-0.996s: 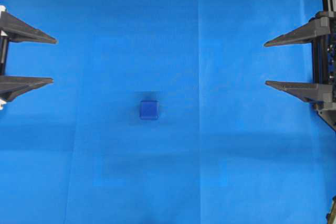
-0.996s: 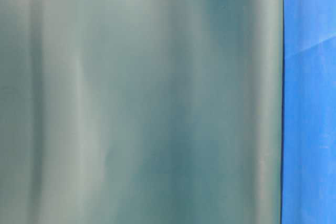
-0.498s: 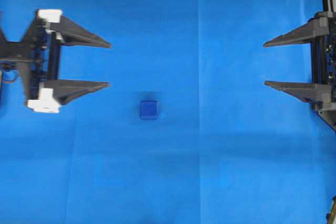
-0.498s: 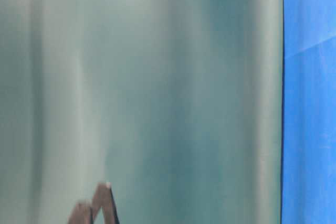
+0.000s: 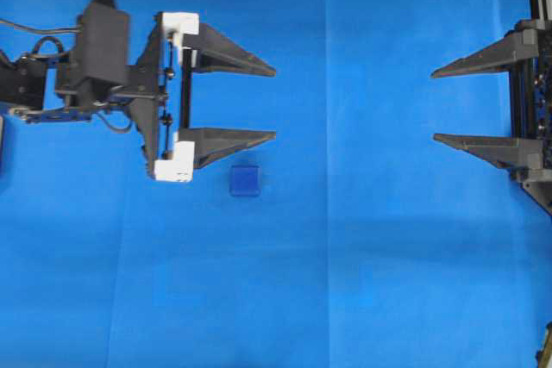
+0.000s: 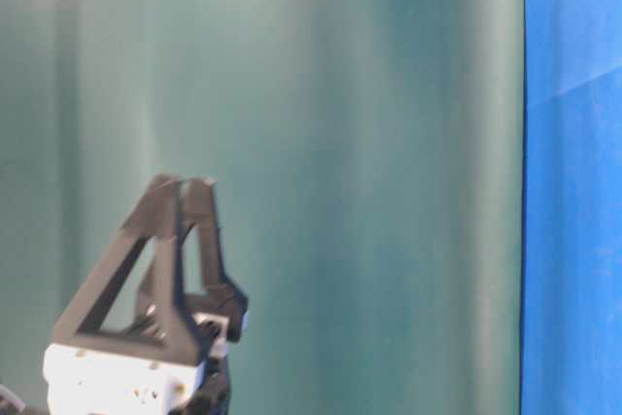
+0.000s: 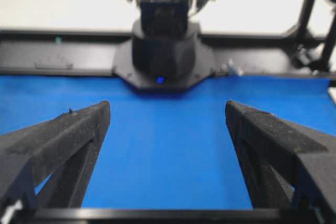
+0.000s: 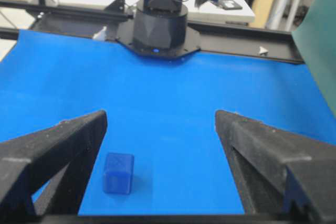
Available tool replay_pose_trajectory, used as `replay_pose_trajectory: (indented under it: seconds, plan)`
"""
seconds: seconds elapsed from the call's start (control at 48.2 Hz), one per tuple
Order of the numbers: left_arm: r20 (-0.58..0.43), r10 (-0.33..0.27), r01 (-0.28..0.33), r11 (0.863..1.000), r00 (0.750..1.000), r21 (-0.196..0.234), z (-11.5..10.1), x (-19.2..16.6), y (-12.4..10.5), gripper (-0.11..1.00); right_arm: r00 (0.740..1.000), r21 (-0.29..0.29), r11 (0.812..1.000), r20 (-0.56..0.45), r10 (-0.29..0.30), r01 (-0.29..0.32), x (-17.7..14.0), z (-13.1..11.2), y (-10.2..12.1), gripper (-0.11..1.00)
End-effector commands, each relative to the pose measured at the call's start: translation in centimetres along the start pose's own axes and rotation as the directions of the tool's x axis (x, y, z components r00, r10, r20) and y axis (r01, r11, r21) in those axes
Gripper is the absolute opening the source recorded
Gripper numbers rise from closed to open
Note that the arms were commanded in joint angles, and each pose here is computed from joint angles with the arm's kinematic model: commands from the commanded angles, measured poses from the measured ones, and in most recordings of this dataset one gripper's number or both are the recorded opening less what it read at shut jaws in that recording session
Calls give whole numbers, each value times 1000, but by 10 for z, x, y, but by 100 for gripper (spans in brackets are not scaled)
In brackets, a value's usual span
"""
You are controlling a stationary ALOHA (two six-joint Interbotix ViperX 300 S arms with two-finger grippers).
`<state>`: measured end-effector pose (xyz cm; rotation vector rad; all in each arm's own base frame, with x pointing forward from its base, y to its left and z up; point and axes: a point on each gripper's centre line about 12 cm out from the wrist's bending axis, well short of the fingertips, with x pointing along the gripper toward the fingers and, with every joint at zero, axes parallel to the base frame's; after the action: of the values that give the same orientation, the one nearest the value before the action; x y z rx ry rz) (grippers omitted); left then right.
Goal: Handover the blue block to the right arm after grasping it with the left arm, then place it in the designated position.
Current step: 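Move the open left gripper over the blue cube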
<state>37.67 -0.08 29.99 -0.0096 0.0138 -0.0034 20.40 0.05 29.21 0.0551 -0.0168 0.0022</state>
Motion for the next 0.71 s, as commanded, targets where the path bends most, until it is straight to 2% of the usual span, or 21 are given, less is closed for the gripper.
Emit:
replay_pose_trajectory:
  seconds: [0.0,0.249,0.415,0.56,0.685]
  plan:
    - [25,10,-10,1000,1000,0,14,2,4,93,999,3,1000,34,4,-5,3,12,1,98]
    - [-3,7,-7,1000,1000,-12,12,1,3,93,999,3,1000,35,5,-5,4,13,1,98]
    - [-97,-2,-3,999,995,-47,10,4,-1,93,1000,3,1000,30,4,-4,3,12,1,98]
    - [-233,-20,7,998,972,-56,9,7,-9,93,1000,3,1000,26,4,-4,4,12,1,98]
    - [-353,-30,12,999,935,-53,18,8,-15,93,1000,3,1000,21,4,-4,4,12,1,98]
